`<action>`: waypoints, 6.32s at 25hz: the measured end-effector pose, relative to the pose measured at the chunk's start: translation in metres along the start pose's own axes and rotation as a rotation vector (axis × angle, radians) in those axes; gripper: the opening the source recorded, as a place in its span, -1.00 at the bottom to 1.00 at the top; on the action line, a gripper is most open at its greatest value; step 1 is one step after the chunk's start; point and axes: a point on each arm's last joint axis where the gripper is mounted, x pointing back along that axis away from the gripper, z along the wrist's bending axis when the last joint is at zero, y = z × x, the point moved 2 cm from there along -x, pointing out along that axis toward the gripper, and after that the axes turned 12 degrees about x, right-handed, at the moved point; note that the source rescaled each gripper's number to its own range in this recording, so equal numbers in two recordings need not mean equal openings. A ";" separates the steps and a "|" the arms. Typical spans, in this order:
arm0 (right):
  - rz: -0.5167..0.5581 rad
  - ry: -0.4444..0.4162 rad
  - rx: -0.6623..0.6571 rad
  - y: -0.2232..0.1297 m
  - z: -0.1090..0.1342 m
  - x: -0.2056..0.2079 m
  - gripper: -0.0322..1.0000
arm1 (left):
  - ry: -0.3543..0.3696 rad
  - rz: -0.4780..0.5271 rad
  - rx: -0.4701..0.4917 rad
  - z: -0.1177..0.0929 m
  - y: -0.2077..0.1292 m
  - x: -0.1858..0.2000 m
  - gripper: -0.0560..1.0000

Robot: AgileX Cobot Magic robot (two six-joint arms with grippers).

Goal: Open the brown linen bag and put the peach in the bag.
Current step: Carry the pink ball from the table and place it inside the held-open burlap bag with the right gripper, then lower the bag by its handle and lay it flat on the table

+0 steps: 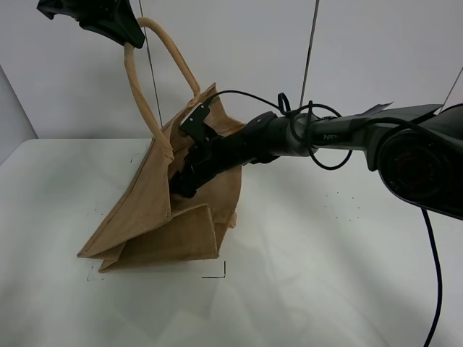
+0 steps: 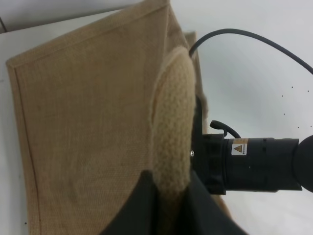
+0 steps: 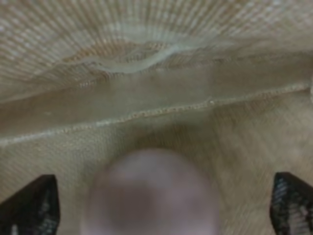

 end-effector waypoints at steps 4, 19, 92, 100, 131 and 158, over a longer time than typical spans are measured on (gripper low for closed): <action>0.003 0.016 -0.047 0.005 0.001 0.005 0.99 | 0.000 0.000 0.000 0.000 0.000 0.000 -0.89; 0.162 0.208 -0.094 0.039 0.014 0.073 1.00 | 0.000 0.000 0.000 0.000 0.000 0.000 -0.89; 0.509 -0.679 -0.833 -0.120 0.171 0.432 1.00 | 0.000 0.000 -0.008 0.000 0.000 0.000 -0.89; 0.298 -0.853 -0.706 -0.110 0.207 0.452 1.00 | 0.000 0.000 -0.008 0.000 0.000 0.000 -0.89; 0.076 -0.964 -0.553 -0.102 0.243 0.468 1.00 | 0.022 0.074 0.006 0.008 -0.011 -0.020 -0.89; 0.076 -0.964 -0.553 -0.102 0.243 0.468 1.00 | 0.041 0.453 0.082 0.032 -0.054 -0.227 -0.83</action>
